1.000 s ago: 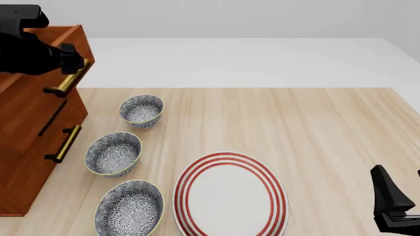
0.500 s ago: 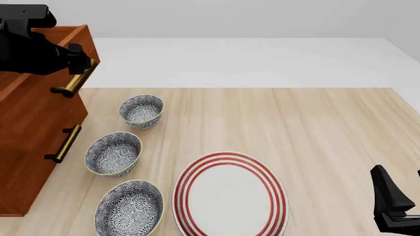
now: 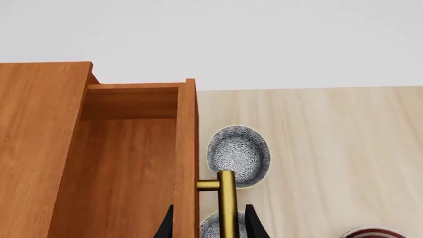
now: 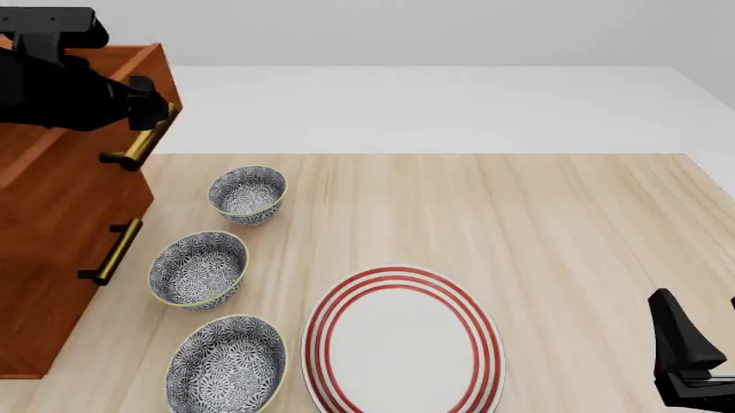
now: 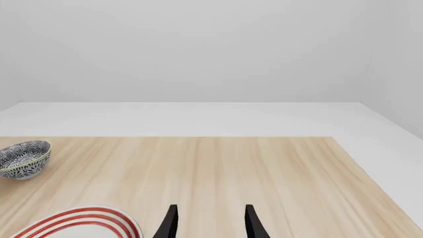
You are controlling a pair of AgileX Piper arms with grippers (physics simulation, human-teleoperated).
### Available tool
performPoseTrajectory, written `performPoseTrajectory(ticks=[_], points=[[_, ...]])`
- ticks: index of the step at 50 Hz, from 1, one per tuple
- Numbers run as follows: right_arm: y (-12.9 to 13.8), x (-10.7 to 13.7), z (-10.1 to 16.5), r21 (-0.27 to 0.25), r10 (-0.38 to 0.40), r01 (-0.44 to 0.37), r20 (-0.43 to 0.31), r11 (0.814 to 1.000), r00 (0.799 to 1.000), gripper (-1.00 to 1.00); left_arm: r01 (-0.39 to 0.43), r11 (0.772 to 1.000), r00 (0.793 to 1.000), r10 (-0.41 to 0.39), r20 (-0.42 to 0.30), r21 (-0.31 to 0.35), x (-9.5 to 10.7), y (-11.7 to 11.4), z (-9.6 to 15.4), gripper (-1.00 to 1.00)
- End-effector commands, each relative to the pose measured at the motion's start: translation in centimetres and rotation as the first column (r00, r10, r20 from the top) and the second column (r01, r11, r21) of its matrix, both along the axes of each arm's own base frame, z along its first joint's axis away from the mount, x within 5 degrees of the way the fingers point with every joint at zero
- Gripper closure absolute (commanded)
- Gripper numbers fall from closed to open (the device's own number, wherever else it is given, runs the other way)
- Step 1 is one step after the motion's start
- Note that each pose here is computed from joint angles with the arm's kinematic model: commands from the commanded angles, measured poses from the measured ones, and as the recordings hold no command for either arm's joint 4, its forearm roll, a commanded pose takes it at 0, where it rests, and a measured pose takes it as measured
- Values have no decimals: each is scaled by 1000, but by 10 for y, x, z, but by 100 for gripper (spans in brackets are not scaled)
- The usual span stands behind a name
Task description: Open the top drawer of the cabinet.
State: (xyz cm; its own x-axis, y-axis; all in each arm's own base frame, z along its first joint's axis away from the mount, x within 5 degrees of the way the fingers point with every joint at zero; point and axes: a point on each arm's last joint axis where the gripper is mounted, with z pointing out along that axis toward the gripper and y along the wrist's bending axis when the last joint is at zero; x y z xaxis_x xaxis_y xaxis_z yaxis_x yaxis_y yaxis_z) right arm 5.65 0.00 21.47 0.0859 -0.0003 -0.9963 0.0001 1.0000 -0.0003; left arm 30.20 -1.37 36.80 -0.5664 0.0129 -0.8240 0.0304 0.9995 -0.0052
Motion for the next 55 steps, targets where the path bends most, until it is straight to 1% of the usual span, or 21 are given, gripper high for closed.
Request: performPoseTrajectory(ticks=[1,30,33,55], points=[[0,0,0,0,0,0,0,1000,1000,-100,72,997,993,-70,-98,21,11,-15,-32,-100],[0,0,0,0,0,0,0,1000,1000,-100,130,991,987,-129,-96,11,7,-35,-30,-100],[0,0,0,0,0,0,0,1000,1000,-100,146,989,985,-144,-95,10,4,-40,-29,-100],[0,0,0,0,0,0,0,1000,1000,-100,182,983,979,-181,-98,10,6,-52,-30,-100]])
